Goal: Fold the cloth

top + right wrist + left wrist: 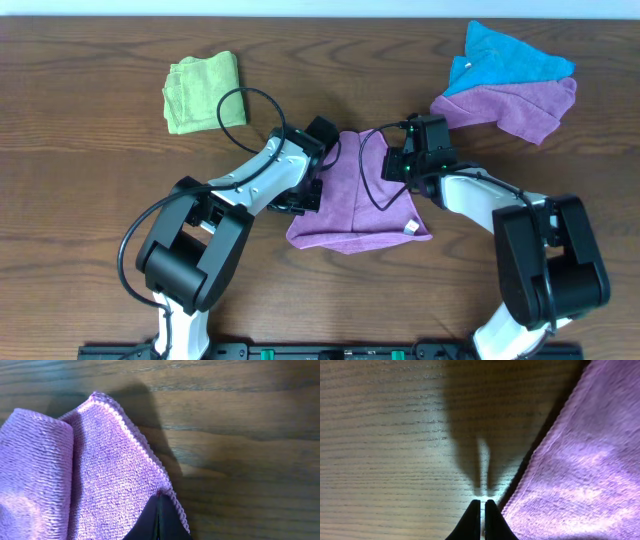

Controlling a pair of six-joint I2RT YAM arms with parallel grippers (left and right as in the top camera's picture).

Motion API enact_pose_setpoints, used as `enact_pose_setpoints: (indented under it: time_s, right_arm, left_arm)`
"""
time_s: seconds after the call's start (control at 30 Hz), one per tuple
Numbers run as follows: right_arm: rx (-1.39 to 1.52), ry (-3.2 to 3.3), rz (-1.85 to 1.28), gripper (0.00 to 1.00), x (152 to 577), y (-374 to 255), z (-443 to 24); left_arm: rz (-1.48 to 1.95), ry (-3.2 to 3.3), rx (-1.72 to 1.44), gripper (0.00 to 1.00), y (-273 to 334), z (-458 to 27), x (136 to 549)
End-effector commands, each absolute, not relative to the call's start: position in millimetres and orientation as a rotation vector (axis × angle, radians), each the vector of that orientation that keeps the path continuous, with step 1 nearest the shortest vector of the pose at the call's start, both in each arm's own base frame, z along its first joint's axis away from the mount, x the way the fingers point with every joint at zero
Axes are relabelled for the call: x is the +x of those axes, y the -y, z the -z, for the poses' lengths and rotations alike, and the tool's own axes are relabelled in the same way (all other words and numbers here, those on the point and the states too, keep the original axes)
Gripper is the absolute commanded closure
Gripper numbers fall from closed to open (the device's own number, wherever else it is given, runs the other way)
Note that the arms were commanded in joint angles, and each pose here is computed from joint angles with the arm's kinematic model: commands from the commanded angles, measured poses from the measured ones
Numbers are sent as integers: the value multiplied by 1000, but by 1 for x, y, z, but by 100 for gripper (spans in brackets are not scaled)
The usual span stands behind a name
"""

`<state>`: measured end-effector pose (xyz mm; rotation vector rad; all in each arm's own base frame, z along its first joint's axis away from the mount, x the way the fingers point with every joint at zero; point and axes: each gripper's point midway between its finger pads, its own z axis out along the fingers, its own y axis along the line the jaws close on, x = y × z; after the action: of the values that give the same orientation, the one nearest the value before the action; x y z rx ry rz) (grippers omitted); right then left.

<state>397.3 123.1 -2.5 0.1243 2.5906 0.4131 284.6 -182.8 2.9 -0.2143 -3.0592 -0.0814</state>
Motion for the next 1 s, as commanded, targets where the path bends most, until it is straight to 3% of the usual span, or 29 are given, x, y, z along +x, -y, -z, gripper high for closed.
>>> enact_pose_setpoints:
  time_s: [0.0, 0.03, 0.1, 0.13, 0.2, 0.3, 0.43, 0.6, 0.63, 0.67, 0.97]
  right_arm:
    - [139, -2645, -266, 99, 387, -102, 23]
    - [139, -2645, -266, 99, 387, -102, 23]
    - [137, -2646, -276, 99, 386, -103, 23]
    - [136, -2646, -276, 99, 386, -103, 23]
    - [136, -2646, -276, 99, 387, -103, 23]
    - [136, -2646, -275, 99, 386, -103, 23]
    - [136, -2645, -276, 99, 387, -103, 23]
    - [136, -2642, -277, 99, 387, -103, 22]
    - [136, -2642, -277, 99, 387, -103, 22]
    - [136, -2641, -277, 99, 388, -103, 22]
    - [135, -2635, -279, 99, 389, -103, 20]
  left_arm:
    - [89, 3051, -209, 94, 181, -1, 283]
    - [47, 3041, -229, 88, 186, -1, 281]
    - [-93, 3018, -313, 49, 202, -1, 279]
    - [-132, 3021, -333, 41, 207, -1, 281]
    - [-177, 3041, -359, 41, 214, -1, 286]
    - [-263, 3038, -461, 45, 224, -3, 289]
    - [-304, 3023, -464, 75, 225, -1, 288]
    - [-288, 2998, -454, 76, 219, 11, 276]
    - [-285, 2993, -448, 88, 217, 14, 273]
    - [-281, 2990, -435, 94, 216, 16, 271]
    - [-245, 3006, -405, 94, 207, 20, 274]
